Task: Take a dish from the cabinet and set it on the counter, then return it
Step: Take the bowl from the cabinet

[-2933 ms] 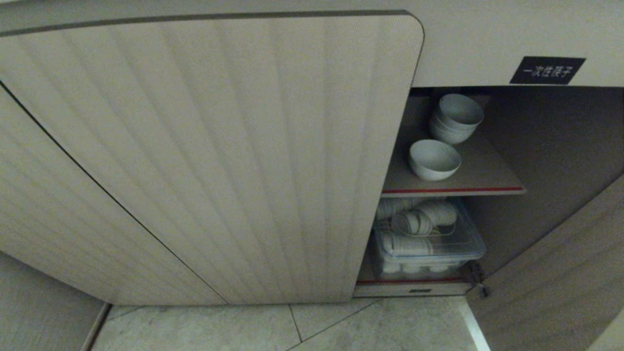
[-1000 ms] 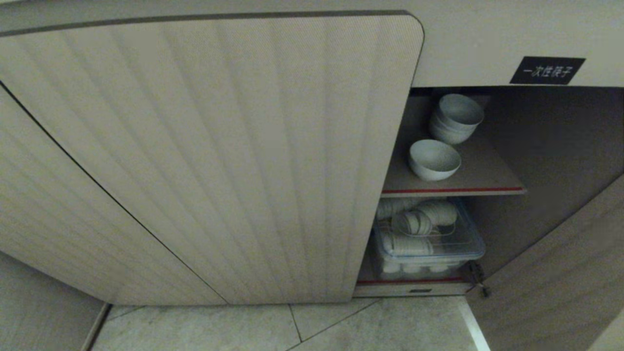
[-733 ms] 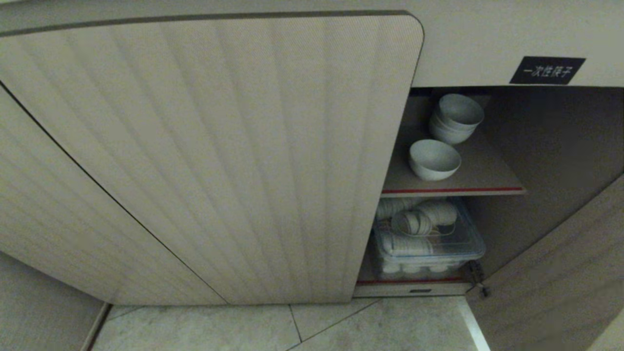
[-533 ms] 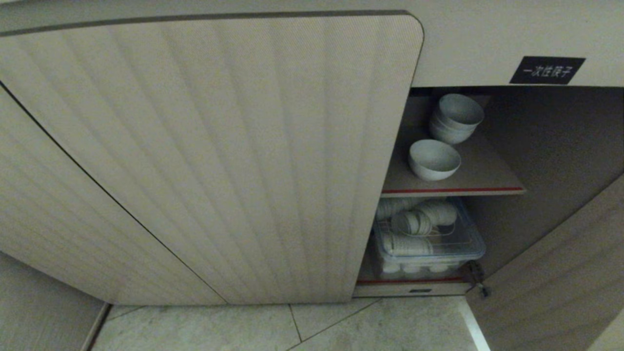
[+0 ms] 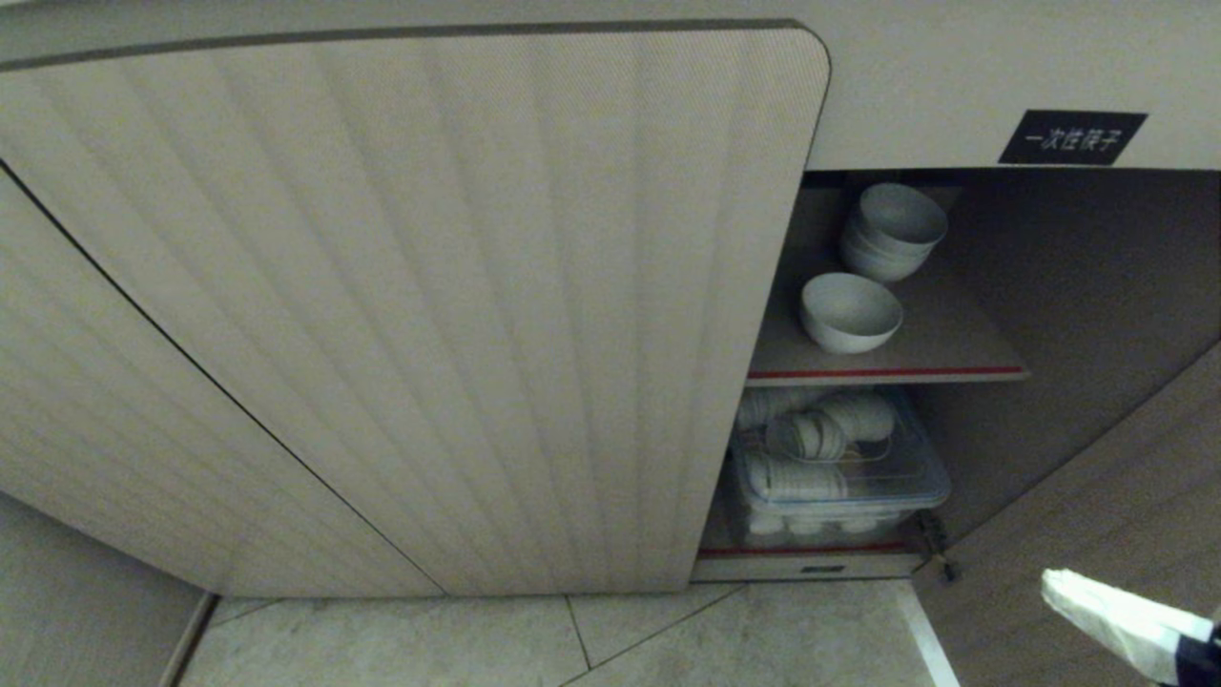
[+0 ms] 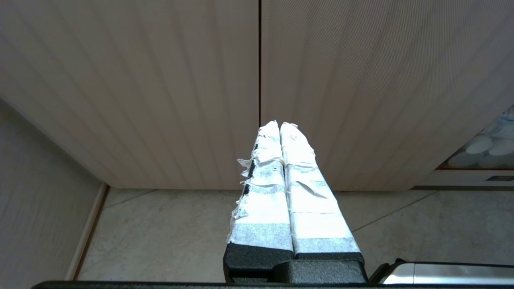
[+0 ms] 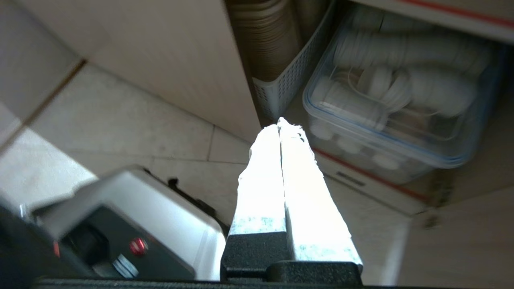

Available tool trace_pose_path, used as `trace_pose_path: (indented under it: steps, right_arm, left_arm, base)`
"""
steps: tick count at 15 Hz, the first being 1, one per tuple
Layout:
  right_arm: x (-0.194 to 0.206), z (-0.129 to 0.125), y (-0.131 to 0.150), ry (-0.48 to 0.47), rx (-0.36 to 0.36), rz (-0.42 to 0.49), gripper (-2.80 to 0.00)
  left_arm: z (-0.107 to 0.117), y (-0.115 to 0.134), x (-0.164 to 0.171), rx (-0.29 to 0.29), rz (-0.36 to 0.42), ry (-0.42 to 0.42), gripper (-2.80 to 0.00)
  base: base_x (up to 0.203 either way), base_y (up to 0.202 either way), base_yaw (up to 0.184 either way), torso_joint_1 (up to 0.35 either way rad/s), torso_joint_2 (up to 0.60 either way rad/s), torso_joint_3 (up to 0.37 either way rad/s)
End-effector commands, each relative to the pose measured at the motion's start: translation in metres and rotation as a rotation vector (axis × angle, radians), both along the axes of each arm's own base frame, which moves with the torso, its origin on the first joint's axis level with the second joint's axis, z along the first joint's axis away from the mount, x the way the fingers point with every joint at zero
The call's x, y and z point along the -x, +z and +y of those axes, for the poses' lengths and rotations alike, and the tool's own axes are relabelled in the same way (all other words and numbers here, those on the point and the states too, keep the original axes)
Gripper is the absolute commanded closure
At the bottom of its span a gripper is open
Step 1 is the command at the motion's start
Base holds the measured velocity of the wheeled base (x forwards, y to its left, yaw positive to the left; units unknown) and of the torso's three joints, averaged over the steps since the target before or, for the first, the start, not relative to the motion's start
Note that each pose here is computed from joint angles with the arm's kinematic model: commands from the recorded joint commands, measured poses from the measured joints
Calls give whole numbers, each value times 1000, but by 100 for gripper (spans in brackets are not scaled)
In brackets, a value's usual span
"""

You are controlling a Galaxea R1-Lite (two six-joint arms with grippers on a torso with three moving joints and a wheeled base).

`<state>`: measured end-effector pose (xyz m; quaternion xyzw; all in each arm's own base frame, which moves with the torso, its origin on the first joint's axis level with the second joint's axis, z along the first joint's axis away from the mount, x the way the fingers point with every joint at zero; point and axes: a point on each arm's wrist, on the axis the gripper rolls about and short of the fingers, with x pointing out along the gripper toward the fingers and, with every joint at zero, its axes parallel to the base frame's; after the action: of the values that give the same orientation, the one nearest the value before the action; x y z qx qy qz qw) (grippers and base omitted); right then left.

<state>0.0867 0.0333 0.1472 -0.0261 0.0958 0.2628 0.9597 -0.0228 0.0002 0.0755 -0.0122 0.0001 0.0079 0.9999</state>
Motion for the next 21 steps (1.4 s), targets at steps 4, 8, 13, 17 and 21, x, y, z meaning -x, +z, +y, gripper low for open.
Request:
trace_pose_path:
  steps: [4, 8, 13, 17, 21]
  right_arm:
    - [-76, 23, -17, -48, -45, 121, 0]
    - [-107, 32, -20, -92, -125, 78, 0]
    - [-136, 27, -12, -221, -341, 128, 0]
    - [-160, 19, -9, -301, -467, 157, 0]
    - [-190, 23, 0, -387, -571, 111, 0]
  left_arm:
    - [0, 0, 0, 0, 0, 1, 0]
    - [0, 0, 0, 1, 0, 1, 0]
    - [0, 0, 0, 0, 0, 1, 0]
    - [0, 0, 0, 0, 0, 1, 0]
    - [0, 0, 0, 0, 0, 1, 0]
  base:
    - [0, 0, 0, 0, 0, 0]
    - [0, 0, 0, 0, 0, 0]
    - [0, 0, 0, 0, 0, 0]
    - [0, 0, 0, 0, 0, 0]
    - [0, 0, 0, 0, 0, 0]
